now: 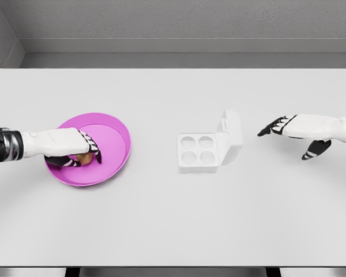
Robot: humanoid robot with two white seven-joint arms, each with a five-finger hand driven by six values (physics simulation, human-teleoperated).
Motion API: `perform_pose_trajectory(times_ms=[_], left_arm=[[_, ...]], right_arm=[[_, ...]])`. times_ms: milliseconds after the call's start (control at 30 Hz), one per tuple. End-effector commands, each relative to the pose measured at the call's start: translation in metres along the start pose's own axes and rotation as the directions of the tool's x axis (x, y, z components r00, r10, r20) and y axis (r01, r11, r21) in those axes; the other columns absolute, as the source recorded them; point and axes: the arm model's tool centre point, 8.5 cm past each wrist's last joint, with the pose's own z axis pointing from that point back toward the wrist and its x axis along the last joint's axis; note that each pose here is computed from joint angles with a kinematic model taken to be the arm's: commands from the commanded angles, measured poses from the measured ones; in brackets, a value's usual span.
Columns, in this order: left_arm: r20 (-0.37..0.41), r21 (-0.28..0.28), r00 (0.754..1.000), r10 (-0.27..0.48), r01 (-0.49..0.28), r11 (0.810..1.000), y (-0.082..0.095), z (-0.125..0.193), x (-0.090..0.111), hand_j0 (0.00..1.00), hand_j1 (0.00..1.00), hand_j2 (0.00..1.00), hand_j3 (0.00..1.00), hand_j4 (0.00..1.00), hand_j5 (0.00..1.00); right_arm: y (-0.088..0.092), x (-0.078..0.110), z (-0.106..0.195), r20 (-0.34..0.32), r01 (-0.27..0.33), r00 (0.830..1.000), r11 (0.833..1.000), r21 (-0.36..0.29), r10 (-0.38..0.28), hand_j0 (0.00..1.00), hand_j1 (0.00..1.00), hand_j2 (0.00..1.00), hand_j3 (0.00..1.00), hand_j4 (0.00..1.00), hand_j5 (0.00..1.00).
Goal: Pack egg into the box and close the box lid
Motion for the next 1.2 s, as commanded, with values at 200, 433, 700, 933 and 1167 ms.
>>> perform_pose_trajectory(times_ms=[200,433,700,933,1167], left_arm=[[0.031,-0.001,0.999,0.028,-0.028,1.0,-0.003,-0.004,0.004,0.4,0.4,0.4,0.4,0.4,0.4],[0.048,0.027,0.998,0.029,-0.03,0.999,0.008,0.005,0.007,0.36,0.36,0.36,0.36,0.36,0.36],[0.078,0.092,0.997,-0.019,0.012,0.996,0.042,0.014,0.015,0.35,0.35,0.35,0.35,0.35,0.35],[0.126,0.131,0.991,-0.041,0.024,0.991,0.054,-0.006,0.028,0.35,0.35,0.35,0.35,0.35,0.35],[0.178,0.161,0.982,-0.059,0.03,0.987,0.066,-0.028,0.042,0.35,0.35,0.35,0.35,0.35,0.35]], right_arm=[[-0.001,0.0,0.001,-0.001,0.003,1.0,1.0,-0.003,-0.003,1.0,1.0,1.0,1.0,1.0,1.0],[-0.002,0.001,0.001,0.001,-0.001,1.0,1.0,-0.005,0.001,1.0,1.0,1.0,1.0,1.0,1.0],[-0.003,0.001,0.001,0.001,-0.002,1.0,1.0,-0.006,0.002,1.0,1.0,1.0,1.0,1.0,1.0],[-0.004,0.001,0.002,0.001,-0.004,1.0,1.0,-0.007,0.004,1.0,1.0,1.0,1.0,1.0,1.0],[-0.004,0.001,0.002,0.001,-0.004,1.0,1.0,-0.007,0.004,1.0,1.0,1.0,1.0,1.0,1.0]])
